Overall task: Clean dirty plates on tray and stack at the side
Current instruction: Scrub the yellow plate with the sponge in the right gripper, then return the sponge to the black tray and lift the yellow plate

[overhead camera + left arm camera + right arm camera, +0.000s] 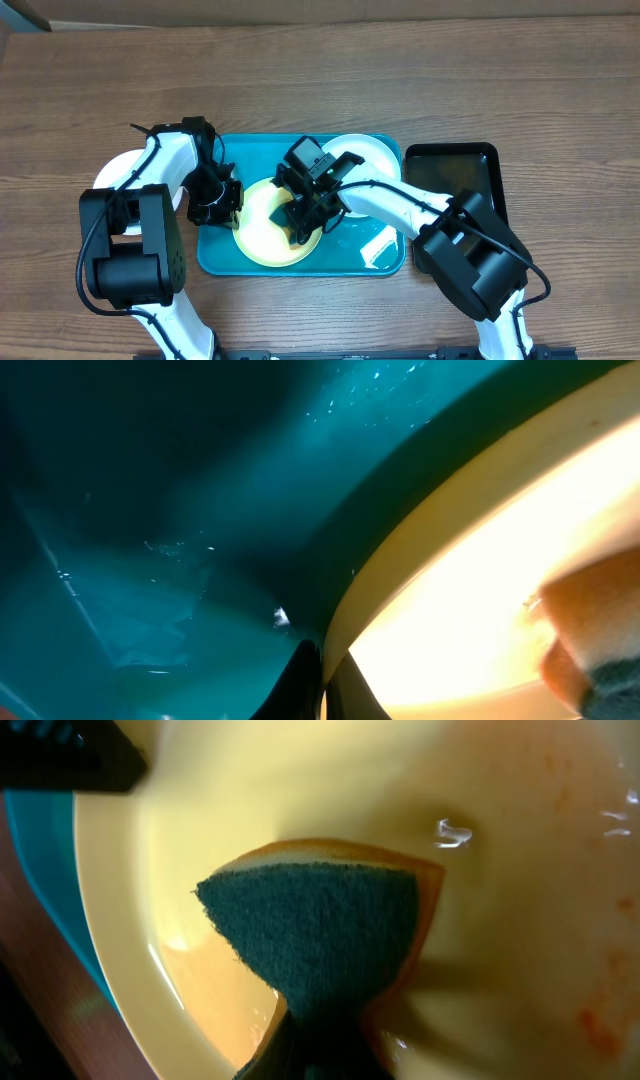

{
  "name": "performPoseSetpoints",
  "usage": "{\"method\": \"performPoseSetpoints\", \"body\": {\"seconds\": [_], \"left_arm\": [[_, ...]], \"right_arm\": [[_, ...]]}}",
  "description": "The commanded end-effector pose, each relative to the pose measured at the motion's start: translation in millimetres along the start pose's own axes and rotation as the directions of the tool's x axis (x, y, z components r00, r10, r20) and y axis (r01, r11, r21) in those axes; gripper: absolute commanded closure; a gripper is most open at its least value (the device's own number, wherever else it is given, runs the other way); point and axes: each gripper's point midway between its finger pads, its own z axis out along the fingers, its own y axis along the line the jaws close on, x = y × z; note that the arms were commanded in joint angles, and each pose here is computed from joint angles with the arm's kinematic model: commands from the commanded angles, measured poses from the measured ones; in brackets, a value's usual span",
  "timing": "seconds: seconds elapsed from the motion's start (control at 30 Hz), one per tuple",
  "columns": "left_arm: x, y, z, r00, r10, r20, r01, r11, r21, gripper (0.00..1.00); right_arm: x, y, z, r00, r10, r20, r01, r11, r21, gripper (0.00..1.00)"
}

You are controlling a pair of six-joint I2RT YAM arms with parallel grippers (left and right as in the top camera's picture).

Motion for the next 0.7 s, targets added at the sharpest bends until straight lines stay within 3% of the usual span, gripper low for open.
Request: {"method": "performPoseSetpoints", "body": {"seconds": [0.0,0.07,0.13,0.4,0.67], "left_arm": [[2,3,7,0.999,-0.026,-0.02,0.026,1.0,-0.009,0.96],[2,3,7,0.999,-0.027,-0.021,0.026,1.0,-0.01,0.96],[2,3,7,0.999,-0.027,-0.021,0.026,1.0,-0.01,0.96],[3,3,7,0.999,-0.027,-0.022,0.027,1.0,-0.01,0.96],[3,3,7,0.999,-0.027,-0.022,0.027,1.0,-0.01,0.96]], "right_arm": [[-11,-23,3,0.996,0.054,0.065,-0.063,0.988,0.143,0.95],[-20,-55,-6,0.983,0.124,0.135,-0.157,0.949,0.272,0.96],[-23,-72,-14,0.976,0.145,0.16,-0.189,0.934,0.304,0.95],[-45,-104,-53,0.953,0.211,0.219,-0.274,0.908,0.318,0.94],[-8,-96,-47,0.958,0.277,0.074,-0.286,0.905,0.315,0.96]]}}
